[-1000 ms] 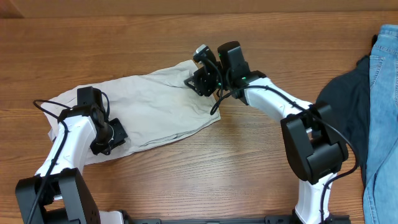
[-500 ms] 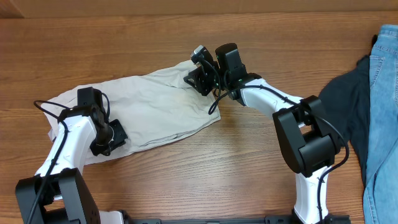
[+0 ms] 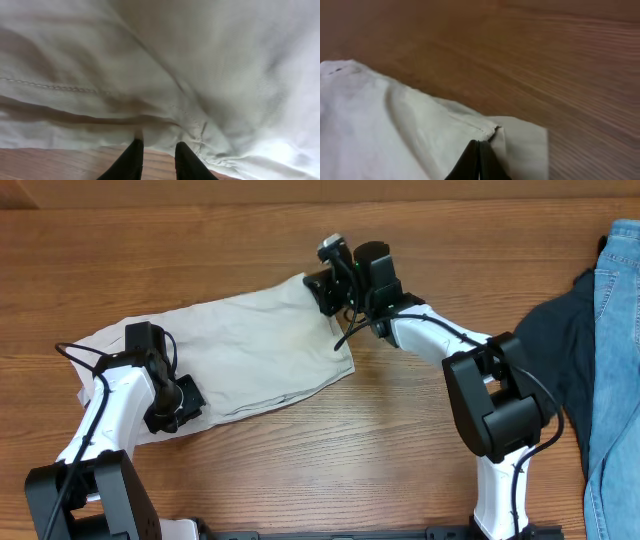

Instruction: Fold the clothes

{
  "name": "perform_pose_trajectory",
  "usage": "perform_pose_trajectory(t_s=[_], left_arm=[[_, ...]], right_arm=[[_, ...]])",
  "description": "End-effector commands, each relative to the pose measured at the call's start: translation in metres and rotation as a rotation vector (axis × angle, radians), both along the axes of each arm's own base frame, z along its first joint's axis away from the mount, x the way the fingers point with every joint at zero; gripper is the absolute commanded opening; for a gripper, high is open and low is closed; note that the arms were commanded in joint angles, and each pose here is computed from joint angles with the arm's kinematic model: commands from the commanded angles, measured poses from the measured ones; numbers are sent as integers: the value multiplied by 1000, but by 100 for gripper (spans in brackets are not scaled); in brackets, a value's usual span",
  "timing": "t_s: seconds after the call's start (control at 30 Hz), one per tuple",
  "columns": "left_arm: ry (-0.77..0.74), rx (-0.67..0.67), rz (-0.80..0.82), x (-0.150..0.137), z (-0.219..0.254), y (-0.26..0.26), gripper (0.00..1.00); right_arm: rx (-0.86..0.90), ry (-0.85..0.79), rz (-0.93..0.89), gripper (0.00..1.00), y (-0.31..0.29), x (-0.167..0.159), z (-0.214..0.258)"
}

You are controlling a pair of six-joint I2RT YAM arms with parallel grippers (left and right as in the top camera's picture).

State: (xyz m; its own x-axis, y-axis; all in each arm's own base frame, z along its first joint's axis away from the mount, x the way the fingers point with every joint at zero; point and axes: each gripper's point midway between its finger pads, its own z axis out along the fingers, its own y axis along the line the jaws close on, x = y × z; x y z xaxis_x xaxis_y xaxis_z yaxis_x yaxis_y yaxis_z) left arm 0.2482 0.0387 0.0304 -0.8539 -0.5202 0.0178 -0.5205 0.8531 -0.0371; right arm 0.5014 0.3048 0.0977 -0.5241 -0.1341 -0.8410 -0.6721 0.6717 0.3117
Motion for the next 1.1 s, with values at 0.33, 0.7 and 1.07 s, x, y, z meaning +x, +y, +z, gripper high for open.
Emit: perform_pose_trajectory(t_s=[0.33,0.7,1.07], left_arm=[[79,8,-19,-19,-3,-1,28],[-104,6,-88,26,0,0,7],[-346,-112,-234,75,10,-23,4]], right_arm=[[-31,-12,-176,59,-25,33,-19],[206,367,375,10,25,-118,83],[131,788,351,4,128,-198,-20]])
